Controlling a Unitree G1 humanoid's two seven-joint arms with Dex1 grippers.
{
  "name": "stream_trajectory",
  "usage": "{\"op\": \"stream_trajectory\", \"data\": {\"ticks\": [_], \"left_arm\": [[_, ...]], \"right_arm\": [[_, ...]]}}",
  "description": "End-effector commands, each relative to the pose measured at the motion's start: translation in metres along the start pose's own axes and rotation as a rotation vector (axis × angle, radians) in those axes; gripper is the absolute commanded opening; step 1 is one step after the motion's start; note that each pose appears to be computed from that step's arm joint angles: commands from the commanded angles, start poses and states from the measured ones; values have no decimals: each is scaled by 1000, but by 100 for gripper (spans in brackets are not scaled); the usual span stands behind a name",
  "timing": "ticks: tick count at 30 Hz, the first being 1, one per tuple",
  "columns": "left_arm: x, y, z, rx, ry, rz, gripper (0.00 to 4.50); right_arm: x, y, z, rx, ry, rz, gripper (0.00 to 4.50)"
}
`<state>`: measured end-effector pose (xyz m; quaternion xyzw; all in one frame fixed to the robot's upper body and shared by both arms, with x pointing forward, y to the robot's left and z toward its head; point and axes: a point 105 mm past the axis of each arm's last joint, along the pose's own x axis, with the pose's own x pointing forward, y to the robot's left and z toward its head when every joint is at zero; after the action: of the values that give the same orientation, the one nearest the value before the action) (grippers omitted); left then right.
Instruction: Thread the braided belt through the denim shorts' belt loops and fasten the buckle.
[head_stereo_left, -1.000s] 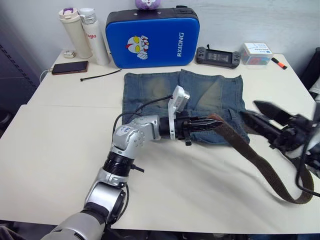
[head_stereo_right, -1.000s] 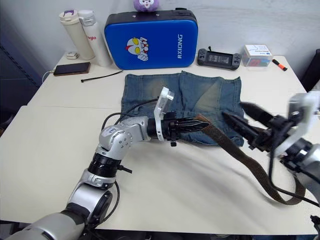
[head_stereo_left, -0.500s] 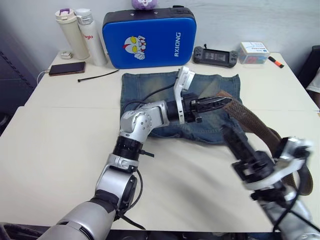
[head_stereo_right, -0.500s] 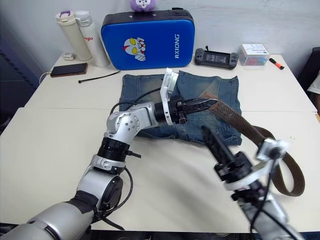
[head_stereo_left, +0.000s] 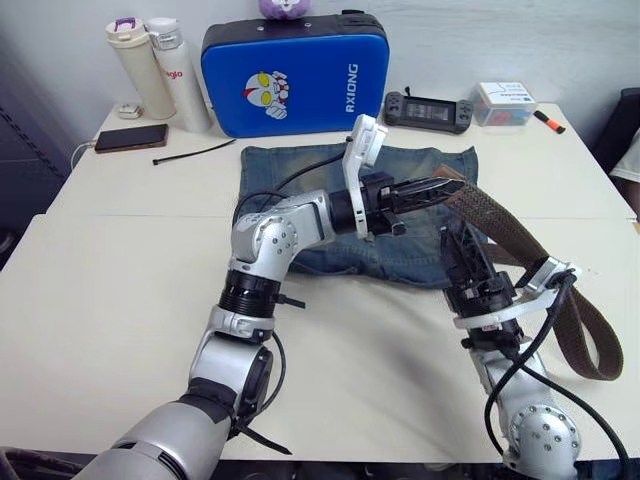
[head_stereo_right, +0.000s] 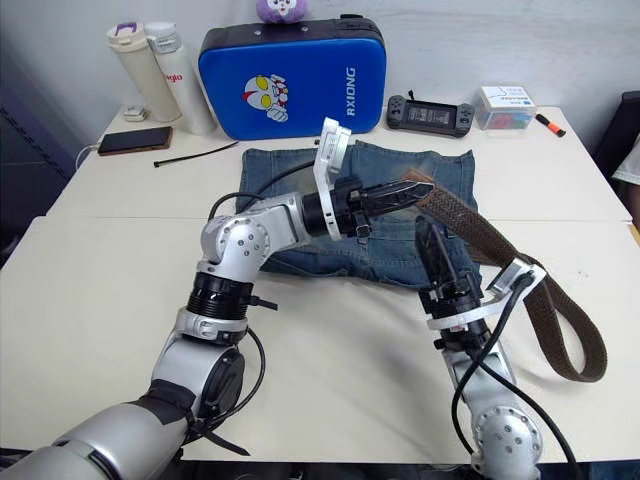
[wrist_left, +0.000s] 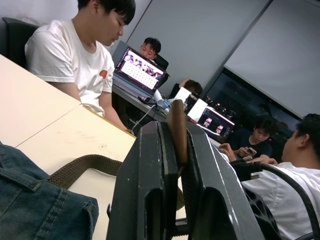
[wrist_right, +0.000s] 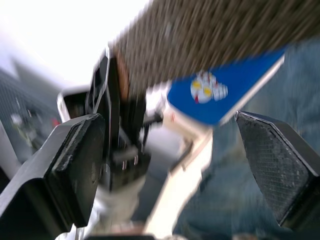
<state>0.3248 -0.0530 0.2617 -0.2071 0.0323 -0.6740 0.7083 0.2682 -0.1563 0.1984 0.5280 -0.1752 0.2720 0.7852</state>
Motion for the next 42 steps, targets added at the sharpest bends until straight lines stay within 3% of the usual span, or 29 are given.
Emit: {"op": "stream_trajectory", "data": {"ticks": [1, 5, 11, 14, 17, 18, 19, 21, 22, 25, 26, 31, 34, 37, 42], "left_arm": [[-4, -4, 7, 29, -22, 5, 0], [-9, 4, 6, 31, -10, 46, 0], [-12, 7, 0, 26, 25, 56, 0], [-15, 9, -1, 22, 32, 60, 0], [-16, 10, -2, 22, 37, 63, 0], [-15, 10, -2, 21, 35, 63, 0], [-15, 10, -2, 22, 32, 64, 0], [-15, 12, -2, 28, 28, 74, 0], [-15, 13, -1, 30, 26, 79, 0], [-17, 14, 0, 31, 21, 84, 0], [-19, 15, 1, 30, 19, 87, 99], [-38, 21, -1, 171, 93, 131, 298], [-51, 20, -20, 326, 239, 123, 439], [-56, 12, -48, 489, 418, 53, 446], [-43, 14, -64, 585, 486, 0, 446]], "right_arm": [[0, 5, 19, -12, -102, 44, 445], [4, 3, 26, -40, -121, 54, 445], [13, 7, 11, -43, -38, 75, 445], [14, 6, 4, -40, -4, 76, 368], [16, 7, -3, -51, 28, 80, 231], [17, 7, -5, -52, 31, 80, 155], [18, 7, -5, -52, 30, 81, 129], [18, 8, -3, -51, 21, 84, 30], [17, 8, -1, -52, 17, 85, 6], [16, 9, 7, -65, 2, 82, 6], [15, 9, 11, -75, -5, 77, 0], [7, 12, 28, -141, 9, 47, 0], [-2, 9, 39, -238, 65, -14, 0], [-10, 7, 59, -410, 161, -87, 0], [-27, 13, 70, -730, 476, -159, 0]]}}
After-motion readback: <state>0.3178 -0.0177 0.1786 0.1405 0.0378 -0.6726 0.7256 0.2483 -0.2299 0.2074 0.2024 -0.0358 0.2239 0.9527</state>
